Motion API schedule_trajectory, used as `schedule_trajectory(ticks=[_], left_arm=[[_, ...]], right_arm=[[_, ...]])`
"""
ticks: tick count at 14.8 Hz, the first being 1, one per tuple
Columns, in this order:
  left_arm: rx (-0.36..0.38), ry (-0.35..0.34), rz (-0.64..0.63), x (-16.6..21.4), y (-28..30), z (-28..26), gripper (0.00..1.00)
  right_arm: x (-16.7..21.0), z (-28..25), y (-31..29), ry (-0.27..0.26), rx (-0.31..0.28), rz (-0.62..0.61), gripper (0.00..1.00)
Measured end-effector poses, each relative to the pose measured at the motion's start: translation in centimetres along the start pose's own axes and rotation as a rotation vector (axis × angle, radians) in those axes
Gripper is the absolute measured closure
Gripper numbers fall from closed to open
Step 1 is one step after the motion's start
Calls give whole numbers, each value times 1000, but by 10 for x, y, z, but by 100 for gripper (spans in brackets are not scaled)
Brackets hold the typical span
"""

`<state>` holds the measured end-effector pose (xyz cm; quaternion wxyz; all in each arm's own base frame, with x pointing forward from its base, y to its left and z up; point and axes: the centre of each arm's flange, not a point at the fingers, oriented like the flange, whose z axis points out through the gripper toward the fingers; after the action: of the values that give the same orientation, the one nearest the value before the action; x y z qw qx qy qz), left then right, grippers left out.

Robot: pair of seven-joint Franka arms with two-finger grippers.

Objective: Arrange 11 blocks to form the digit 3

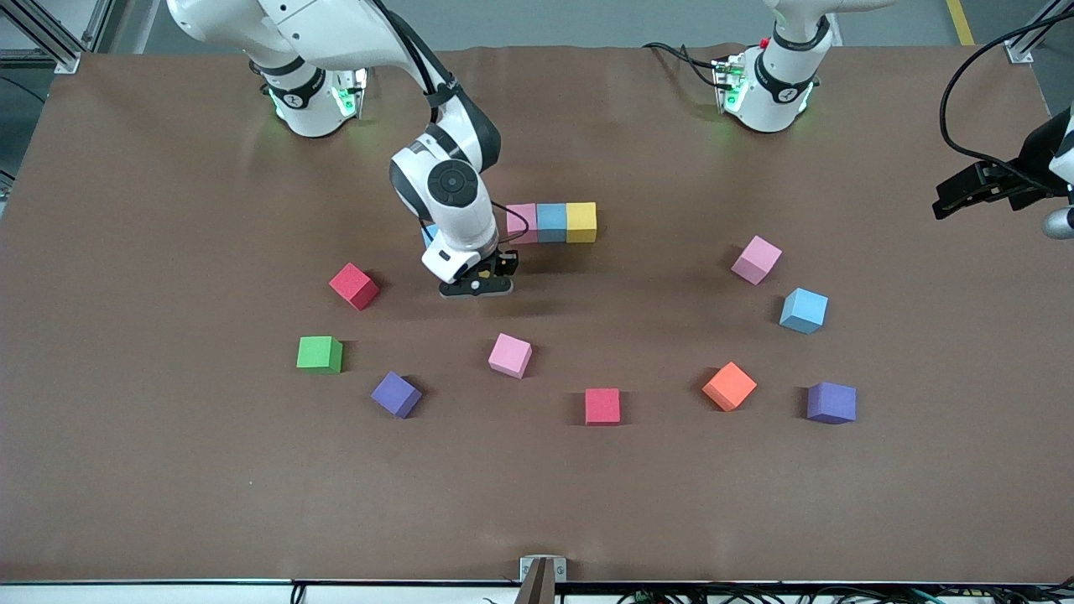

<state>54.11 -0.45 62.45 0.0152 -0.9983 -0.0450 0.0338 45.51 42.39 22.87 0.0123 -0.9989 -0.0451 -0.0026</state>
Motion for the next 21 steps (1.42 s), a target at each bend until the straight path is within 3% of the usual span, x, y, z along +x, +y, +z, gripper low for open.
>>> schedule_trajectory(ticks=[5,11,21], left_arm=[[-23,0,2,-1,3,-1,0],[-24,1,-8,-1,-3,-2,0],[-24,3,-3,-2,0,-3,0]], right_arm=[[-1,9,-22,1,1,-65,48],[2,8,-37,-34,-26,-90,48],[-13,11,-56,-26,-45,-149,48]])
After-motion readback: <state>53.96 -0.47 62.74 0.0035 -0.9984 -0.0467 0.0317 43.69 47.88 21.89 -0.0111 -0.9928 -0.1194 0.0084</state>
